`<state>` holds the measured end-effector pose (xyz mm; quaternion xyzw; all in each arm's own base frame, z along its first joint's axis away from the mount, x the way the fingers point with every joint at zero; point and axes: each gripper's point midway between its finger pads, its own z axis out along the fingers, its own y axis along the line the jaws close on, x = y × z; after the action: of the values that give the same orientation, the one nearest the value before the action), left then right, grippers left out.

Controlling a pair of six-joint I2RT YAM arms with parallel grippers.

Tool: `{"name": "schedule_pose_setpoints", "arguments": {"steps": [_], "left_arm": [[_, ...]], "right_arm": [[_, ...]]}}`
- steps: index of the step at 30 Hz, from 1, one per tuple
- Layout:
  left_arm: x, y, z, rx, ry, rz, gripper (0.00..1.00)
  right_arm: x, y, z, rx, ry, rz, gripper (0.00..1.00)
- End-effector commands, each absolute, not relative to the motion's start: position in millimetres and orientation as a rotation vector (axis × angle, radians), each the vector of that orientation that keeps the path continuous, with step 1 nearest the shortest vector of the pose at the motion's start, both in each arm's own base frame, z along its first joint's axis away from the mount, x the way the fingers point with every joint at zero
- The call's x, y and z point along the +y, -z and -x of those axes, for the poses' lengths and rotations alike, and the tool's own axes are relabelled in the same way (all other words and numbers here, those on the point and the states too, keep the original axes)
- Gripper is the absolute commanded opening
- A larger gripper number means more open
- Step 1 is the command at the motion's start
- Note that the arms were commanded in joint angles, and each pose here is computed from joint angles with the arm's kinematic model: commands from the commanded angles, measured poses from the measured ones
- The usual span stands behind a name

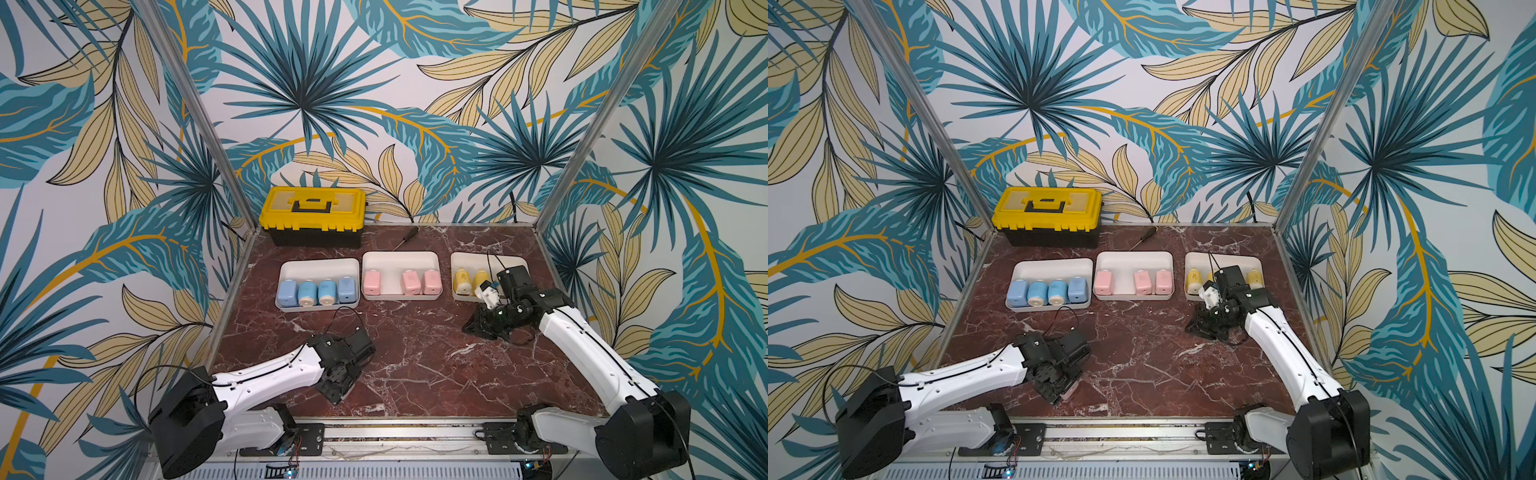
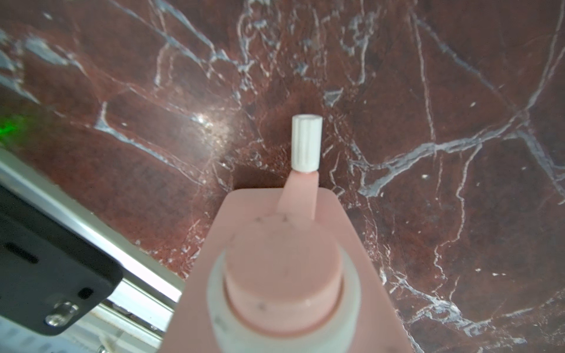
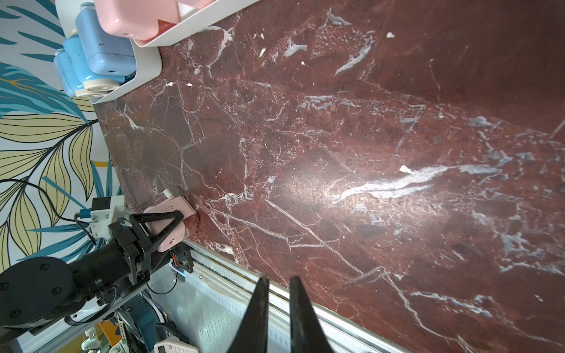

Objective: Place the pencil sharpeners by color into the storage box
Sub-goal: Pick up the pencil sharpener from the center of the board.

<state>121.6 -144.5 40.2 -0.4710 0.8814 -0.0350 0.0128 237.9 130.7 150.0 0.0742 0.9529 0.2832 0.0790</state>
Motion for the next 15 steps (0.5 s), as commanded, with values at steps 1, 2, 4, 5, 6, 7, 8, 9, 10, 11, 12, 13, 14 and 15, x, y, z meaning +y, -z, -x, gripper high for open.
{"name": "schedule_pose_setpoints", "arguments": {"steps": [1,2,4,5,6,7,8,9,10,11,12,13,14,15], "left_arm": [[-142.5,-37.5,-124.3,2.764,0.089,1.425,0.52],[-143.0,-38.2,-126.0,2.769,0.09,1.414,0.52],[-145.1,-40.2,-131.3,2.779,0.09,1.378,0.51],[-147.8,-41.6,-134.8,2.789,0.09,1.354,0.51],[-151.6,-43.6,-138.5,2.799,0.092,1.329,0.5],[-156.6,-45.1,-142.9,2.821,0.087,1.281,0.5],[-162.7,-46.4,-148.3,2.844,0.083,1.233,0.5],[-169.4,-48.4,-153.6,2.864,0.086,1.19,0.5],[-177.6,-49.1,-159.4,2.9,0.08,1.125,0.49],[-187.2,-49.9,-166.3,2.933,0.082,1.061,0.49],[-195.9,-50.8,-171.7,2.965,0.094,1.016,0.48],[-207.1,-51.4,-179.0,2.999,0.106,0.956,0.47],[-216.7,-53.2,-185.9,3.019,0.121,0.898,0.47],[-226.4,-53.9,-192.7,3.037,0.133,0.845,0.46]], "right_arm": [[132.3,-148.0,-240.2,2.857,-0.852,-0.235,0.17],[132.3,-147.5,-240.5,2.859,-0.851,-0.238,0.17],[132.5,-146.8,-241.3,2.861,-0.851,-0.241,0.17],[132.8,-146.6,-242.1,2.861,-0.853,-0.242,0.17],[132.7,-146.1,-242.6,2.862,-0.851,-0.245,0.17],[133.2,-145.8,-243.8,2.861,-0.854,-0.25,0.17],[134.0,-145.7,-245.0,2.859,-0.86,-0.254,0.17],[134.8,-145.6,-245.8,2.857,-0.867,-0.255,0.17],[135.0,-145.8,-247.0,2.857,-0.868,-0.257,0.17],[134.6,-145.8,-248.0,2.857,-0.862,-0.259,0.17],[134.1,-145.2,-248.1,2.861,-0.857,-0.26,0.17],[133.4,-145.1,-248.5,2.861,-0.849,-0.261,0.17],[132.9,-145.1,-249.1,2.861,-0.844,-0.264,0.17],[132.4,-145.1,-249.4,2.861,-0.838,-0.264,0.17]]}}
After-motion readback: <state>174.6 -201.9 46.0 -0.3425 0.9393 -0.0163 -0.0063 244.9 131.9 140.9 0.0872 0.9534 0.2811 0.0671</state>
